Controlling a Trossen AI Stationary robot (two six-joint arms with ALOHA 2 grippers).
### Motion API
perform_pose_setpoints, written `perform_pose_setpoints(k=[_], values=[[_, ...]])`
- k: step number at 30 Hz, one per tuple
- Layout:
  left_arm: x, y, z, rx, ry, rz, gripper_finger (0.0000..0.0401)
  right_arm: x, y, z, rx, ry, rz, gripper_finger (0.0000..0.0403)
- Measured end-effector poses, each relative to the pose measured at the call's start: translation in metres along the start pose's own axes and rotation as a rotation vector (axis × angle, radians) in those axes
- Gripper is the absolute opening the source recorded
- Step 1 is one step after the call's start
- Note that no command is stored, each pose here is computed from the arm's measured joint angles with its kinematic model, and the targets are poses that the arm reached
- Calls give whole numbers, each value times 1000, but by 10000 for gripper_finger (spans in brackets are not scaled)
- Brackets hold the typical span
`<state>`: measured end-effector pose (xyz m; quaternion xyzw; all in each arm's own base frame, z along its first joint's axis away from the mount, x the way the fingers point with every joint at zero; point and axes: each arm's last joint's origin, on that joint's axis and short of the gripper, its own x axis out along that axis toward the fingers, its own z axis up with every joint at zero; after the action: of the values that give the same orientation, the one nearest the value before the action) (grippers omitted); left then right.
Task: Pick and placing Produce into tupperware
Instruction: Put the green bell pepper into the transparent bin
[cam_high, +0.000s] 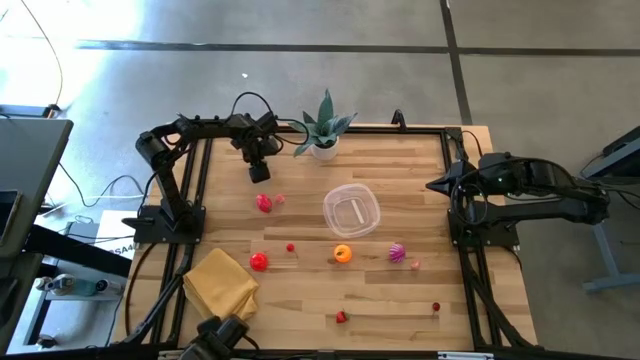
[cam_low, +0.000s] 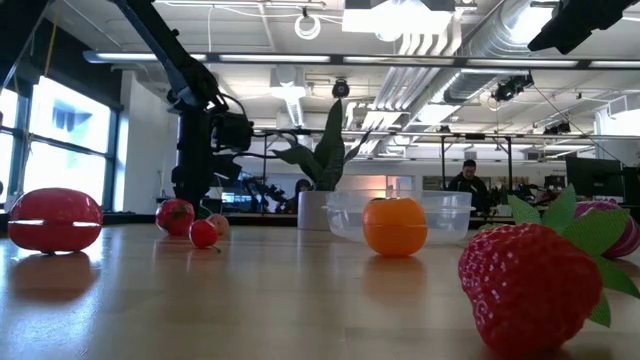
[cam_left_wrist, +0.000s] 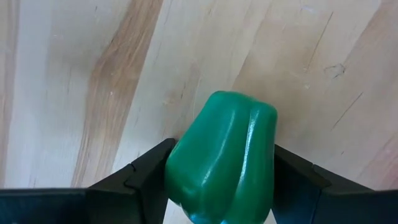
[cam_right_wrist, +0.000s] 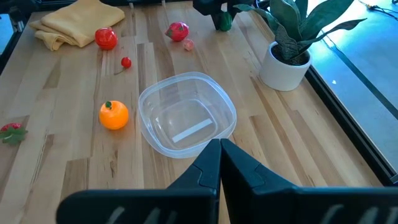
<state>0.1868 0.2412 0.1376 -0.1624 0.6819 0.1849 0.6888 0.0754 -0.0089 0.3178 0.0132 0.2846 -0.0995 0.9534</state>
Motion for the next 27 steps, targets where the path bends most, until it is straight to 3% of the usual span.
perform_pose_setpoints(k=[9,14,22,27], values=[[-21,-3,-6,-28,-39,8,205,0,0,0,0,0,0,0],[-45,-8,-15,-59,-96,-48,203,0,0,0,0,0,0,0],[-89,-23,-26,-85,-281,-96,202,0,0,0,0,-1,0,0],[-113,-41,-22,-36,-452,-80,201,0,0,0,0,-1,0,0]])
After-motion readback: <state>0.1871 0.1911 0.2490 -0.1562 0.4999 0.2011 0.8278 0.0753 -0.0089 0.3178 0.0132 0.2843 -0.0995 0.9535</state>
